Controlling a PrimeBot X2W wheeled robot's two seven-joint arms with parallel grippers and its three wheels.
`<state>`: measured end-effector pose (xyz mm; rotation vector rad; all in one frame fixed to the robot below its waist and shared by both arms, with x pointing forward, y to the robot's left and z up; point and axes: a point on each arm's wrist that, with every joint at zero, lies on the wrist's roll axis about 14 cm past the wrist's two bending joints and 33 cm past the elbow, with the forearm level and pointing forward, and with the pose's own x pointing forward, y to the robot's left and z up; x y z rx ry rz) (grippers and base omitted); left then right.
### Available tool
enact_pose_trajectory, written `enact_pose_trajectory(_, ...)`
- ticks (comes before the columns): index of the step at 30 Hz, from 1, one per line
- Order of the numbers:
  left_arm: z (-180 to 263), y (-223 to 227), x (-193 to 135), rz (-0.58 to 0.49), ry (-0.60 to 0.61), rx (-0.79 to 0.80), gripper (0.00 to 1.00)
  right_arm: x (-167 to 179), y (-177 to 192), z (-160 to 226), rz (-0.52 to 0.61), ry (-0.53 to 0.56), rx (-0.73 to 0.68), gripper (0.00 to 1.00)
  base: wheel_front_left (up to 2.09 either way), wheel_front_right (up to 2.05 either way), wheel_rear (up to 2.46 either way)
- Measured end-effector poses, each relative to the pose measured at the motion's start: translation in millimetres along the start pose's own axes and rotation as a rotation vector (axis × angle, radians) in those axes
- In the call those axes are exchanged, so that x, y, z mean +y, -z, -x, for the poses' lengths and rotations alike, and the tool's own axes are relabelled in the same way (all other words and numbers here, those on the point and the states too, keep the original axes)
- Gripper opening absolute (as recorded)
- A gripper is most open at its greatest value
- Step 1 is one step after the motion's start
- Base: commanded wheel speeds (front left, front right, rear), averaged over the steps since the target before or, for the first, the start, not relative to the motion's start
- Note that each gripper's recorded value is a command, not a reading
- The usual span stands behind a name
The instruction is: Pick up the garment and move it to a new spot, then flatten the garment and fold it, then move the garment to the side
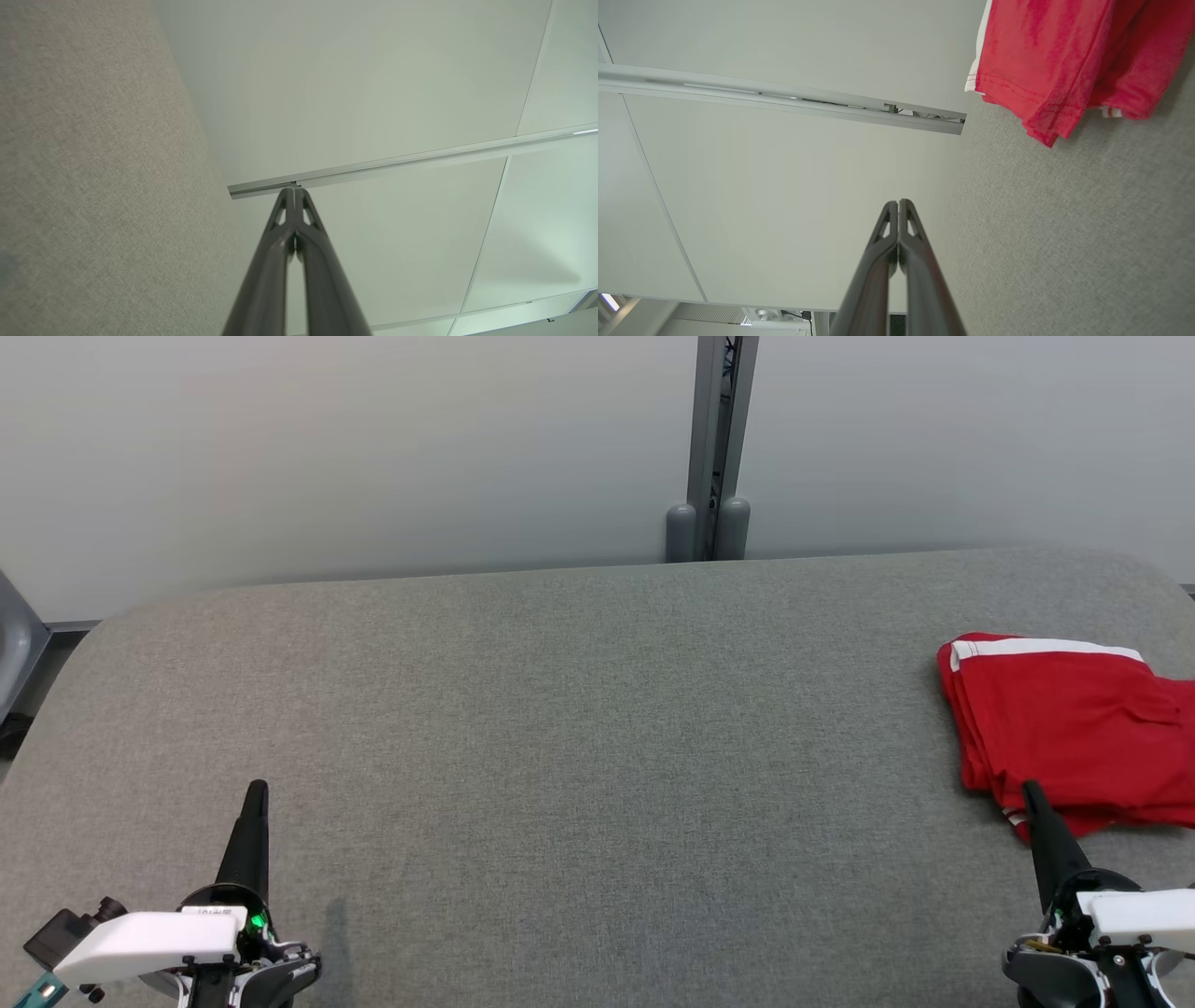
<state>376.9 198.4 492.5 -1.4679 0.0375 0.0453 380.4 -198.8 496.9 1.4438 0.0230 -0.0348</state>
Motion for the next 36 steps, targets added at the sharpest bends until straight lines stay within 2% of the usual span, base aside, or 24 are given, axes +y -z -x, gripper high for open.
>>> enact_pose_trajectory(18,-9.9,-1.8,-11.0,0.106,0.04,0.007,0.0,7.6,-0.5,-7.1,-0.131,-0.028,0.01,0.0,0.0,0.0,0.0)
enact_pose_trajectory(36,-10.5,-2.0,-12.2,0.108,0.044,0.006,0.0,8.7,-0.6,-7.8,-0.134,-0.031,0.01,0.0,0.0,0.0,0.0)
